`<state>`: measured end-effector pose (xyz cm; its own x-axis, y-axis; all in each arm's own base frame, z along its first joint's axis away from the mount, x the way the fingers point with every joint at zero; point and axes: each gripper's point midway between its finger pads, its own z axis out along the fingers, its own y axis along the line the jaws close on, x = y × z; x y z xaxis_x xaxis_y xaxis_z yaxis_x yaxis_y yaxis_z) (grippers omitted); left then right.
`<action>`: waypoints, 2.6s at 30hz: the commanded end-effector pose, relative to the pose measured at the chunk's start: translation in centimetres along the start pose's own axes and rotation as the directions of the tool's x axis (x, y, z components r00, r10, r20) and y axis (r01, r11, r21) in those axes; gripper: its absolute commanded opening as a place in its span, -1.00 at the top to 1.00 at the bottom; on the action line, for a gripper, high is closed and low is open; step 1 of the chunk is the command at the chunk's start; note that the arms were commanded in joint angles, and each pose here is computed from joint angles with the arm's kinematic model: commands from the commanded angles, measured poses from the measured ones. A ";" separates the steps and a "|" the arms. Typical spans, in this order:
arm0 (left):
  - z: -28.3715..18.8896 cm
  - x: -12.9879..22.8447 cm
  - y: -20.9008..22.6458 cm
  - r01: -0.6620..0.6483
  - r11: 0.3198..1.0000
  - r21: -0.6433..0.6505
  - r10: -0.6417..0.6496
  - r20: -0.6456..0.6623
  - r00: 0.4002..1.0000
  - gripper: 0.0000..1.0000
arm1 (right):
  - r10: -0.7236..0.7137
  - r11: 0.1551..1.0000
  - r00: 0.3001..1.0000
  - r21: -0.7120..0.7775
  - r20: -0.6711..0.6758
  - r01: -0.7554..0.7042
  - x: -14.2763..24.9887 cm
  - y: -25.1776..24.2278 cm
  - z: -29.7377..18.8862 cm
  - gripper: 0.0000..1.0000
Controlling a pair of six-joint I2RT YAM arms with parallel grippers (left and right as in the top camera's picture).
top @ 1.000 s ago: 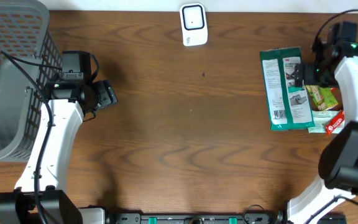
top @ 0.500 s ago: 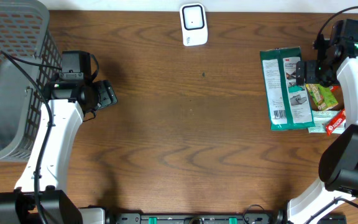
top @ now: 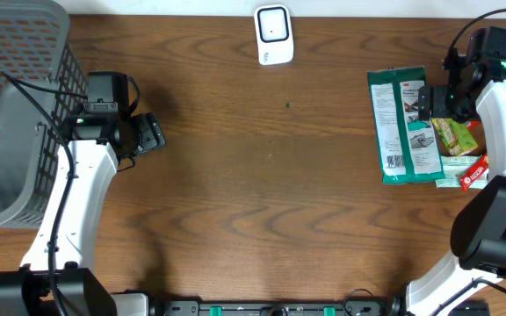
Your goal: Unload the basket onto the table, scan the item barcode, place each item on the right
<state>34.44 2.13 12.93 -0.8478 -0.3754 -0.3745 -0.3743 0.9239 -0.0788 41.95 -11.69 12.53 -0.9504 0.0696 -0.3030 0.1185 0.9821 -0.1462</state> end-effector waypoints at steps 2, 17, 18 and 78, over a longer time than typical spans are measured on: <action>-0.1 -0.2 0.1 0.001 1.000 -0.007 -0.001 0.008 1.000 -0.69 | -0.009 1.000 1.000 -0.008 0.001 0.009 -0.1 0.5 0.0 -0.99; -0.1 -0.2 0.1 0.001 1.000 -0.007 -0.001 0.008 1.000 -0.69 | -0.009 1.000 1.000 -0.008 0.001 0.009 -0.1 0.5 0.0 -0.99; -0.1 -0.2 0.1 0.001 1.000 -0.007 -0.001 0.008 1.000 -0.69 | -0.009 1.000 1.000 -0.008 0.001 0.009 -0.1 0.5 0.0 -0.99; -0.1 -0.2 0.1 0.001 1.000 -0.007 -0.001 0.008 1.000 -0.69 | 0.071 0.991 0.406 -0.109 0.911 0.073 20.1 4.8 -29.3 -0.99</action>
<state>34.44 2.12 12.93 -0.8479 -0.3755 -0.3744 -0.3742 0.9240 -0.0792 14.78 -1.27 35.30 -0.1544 -0.0994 -0.9830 0.0535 0.9926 -0.1088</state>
